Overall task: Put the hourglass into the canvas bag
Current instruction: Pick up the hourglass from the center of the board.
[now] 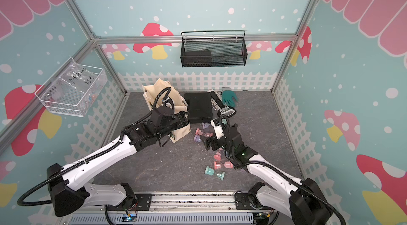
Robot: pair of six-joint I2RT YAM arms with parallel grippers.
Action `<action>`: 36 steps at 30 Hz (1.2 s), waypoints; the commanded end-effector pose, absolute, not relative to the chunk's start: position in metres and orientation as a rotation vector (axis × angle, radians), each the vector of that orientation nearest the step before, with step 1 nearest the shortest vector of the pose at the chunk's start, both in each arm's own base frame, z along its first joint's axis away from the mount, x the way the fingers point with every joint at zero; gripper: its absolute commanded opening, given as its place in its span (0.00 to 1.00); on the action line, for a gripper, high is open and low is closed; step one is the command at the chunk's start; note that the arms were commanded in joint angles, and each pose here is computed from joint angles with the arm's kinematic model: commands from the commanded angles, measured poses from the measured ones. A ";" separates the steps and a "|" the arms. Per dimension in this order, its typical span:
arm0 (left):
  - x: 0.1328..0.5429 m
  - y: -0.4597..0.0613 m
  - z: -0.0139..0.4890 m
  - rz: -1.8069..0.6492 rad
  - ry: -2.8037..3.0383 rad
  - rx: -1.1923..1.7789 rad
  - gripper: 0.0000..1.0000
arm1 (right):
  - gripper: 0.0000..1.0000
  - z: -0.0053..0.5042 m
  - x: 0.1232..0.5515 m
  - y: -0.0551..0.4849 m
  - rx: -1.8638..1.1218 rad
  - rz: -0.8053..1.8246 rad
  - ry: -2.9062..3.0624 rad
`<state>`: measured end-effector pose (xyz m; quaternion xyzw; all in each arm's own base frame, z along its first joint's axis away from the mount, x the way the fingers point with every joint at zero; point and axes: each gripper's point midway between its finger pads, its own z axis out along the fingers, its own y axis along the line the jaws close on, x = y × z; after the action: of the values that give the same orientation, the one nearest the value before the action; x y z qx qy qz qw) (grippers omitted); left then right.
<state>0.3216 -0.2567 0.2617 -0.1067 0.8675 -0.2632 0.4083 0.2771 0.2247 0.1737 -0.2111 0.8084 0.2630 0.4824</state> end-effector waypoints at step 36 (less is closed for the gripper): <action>0.338 -0.319 0.060 -0.380 2.490 -0.669 0.73 | 0.99 0.121 0.275 0.176 -0.344 0.540 2.143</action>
<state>0.3349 -0.3224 0.0604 -0.2252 0.9275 -0.1621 0.2506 0.2783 0.1772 0.1242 -0.1397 0.8614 0.2116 0.4401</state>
